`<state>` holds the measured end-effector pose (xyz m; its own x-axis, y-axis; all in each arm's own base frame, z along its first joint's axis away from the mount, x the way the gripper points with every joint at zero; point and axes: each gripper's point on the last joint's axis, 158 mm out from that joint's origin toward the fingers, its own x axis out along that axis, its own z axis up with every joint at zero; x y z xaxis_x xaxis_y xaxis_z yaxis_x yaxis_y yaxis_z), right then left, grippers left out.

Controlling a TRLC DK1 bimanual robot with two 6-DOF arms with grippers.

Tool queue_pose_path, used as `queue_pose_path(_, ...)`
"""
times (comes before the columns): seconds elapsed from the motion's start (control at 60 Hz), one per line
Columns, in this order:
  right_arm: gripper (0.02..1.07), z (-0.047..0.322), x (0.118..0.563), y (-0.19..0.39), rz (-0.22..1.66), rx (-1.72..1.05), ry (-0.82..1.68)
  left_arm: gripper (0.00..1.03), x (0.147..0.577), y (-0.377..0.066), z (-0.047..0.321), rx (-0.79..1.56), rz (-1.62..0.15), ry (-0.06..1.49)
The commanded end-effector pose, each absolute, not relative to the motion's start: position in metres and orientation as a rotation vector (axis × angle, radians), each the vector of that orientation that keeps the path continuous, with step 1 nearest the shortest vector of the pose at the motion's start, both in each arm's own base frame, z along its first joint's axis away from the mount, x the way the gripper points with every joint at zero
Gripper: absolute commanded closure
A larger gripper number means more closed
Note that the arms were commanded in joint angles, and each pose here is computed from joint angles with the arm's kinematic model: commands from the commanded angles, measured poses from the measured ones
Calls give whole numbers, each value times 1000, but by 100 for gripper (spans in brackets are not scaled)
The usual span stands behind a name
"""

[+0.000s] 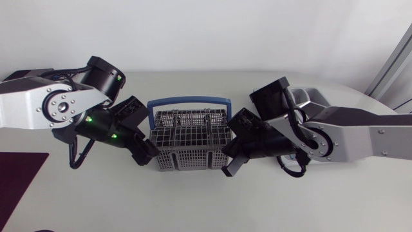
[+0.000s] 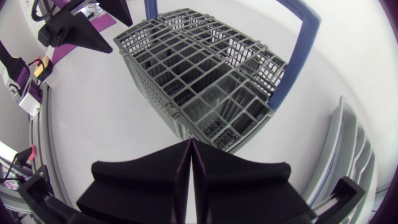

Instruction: Unload the cutlery basket into the drawer organizer.

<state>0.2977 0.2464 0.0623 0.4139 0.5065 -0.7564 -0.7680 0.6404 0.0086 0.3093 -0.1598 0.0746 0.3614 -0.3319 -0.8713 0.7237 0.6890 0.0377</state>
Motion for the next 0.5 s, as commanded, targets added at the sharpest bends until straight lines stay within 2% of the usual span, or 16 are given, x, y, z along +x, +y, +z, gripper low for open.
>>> queue_pose_path(0.0,102,69,305,252,816,-349,789,6,317,-167,78,467,-730,963)
queue_pose_path(0.483,102,72,301,257,830,-349,788,6,334,-164,69,463,-704,972)
